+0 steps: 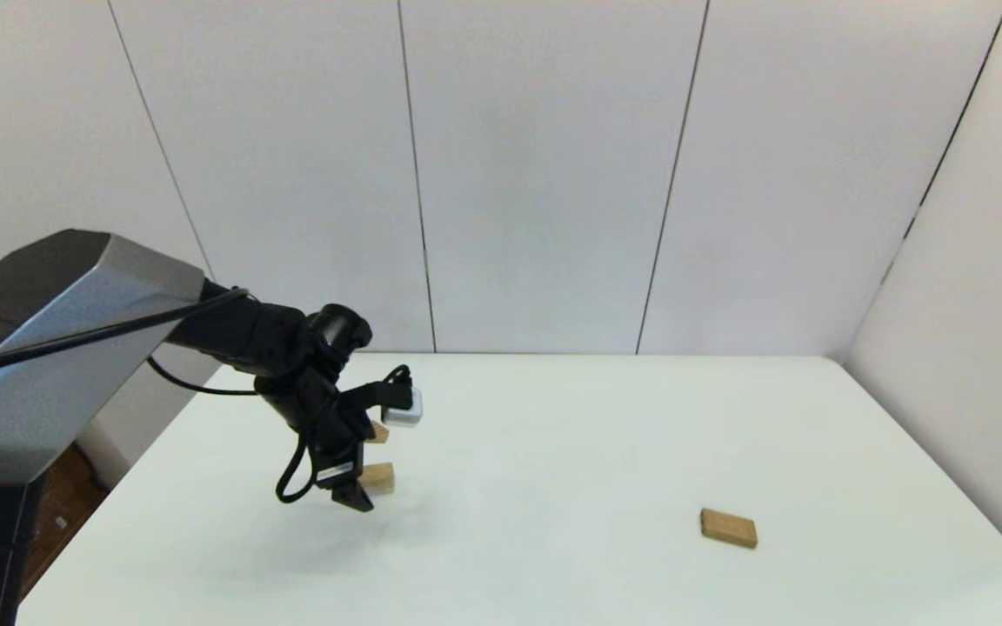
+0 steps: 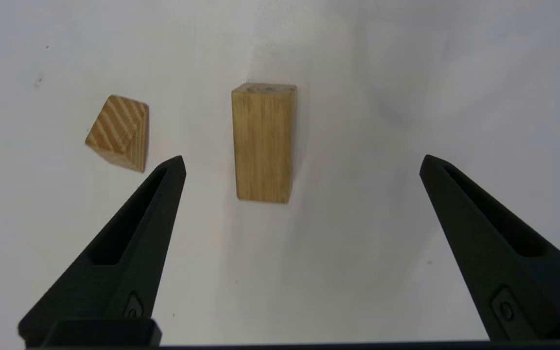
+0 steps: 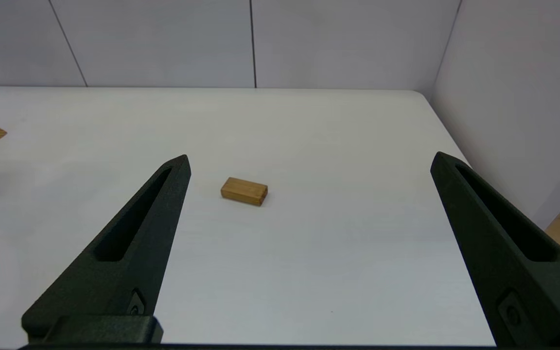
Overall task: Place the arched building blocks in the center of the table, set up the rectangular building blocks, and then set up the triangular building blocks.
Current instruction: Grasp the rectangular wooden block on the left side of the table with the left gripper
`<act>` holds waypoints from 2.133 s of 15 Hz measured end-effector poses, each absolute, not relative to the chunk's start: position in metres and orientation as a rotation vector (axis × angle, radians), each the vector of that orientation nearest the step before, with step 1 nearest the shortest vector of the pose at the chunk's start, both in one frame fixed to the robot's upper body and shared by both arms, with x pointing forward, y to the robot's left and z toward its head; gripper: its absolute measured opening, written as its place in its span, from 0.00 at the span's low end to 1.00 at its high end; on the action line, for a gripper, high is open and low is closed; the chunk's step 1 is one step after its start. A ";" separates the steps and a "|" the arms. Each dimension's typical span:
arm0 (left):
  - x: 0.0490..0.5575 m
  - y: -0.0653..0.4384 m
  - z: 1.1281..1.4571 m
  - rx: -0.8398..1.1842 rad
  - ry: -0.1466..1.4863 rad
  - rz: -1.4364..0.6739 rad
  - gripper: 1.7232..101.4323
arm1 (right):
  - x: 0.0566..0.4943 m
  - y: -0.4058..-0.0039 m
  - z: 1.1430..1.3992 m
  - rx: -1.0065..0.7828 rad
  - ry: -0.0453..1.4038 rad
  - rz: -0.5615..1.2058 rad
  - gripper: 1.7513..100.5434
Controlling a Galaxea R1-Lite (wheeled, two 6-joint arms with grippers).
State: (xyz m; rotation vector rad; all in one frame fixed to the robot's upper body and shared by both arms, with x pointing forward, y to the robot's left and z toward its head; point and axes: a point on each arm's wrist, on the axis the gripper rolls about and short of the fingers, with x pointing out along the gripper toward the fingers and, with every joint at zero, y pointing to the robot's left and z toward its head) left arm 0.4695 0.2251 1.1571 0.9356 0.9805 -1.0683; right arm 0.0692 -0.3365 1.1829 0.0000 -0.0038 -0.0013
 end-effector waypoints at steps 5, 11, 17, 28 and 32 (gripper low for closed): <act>0.484 0.218 1.136 0.941 0.997 -1.081 0.96 | 0.069 -0.336 1.183 0.000 -0.004 -0.001 0.97; 0.495 0.218 1.122 0.952 1.005 -1.074 0.96 | 0.069 -0.336 1.183 0.000 -0.003 -0.001 0.97; 0.499 0.226 1.121 1.034 1.002 -1.071 0.96 | 0.069 -0.336 1.183 0.000 -0.003 -0.001 0.97; 0.505 0.222 1.110 1.084 1.001 -1.091 0.96 | 0.069 -0.336 1.183 0.000 -0.004 -0.001 0.97; 0.504 0.223 1.112 1.077 1.027 -1.107 0.68 | 0.069 -0.336 1.183 0.000 -0.003 -0.001 0.97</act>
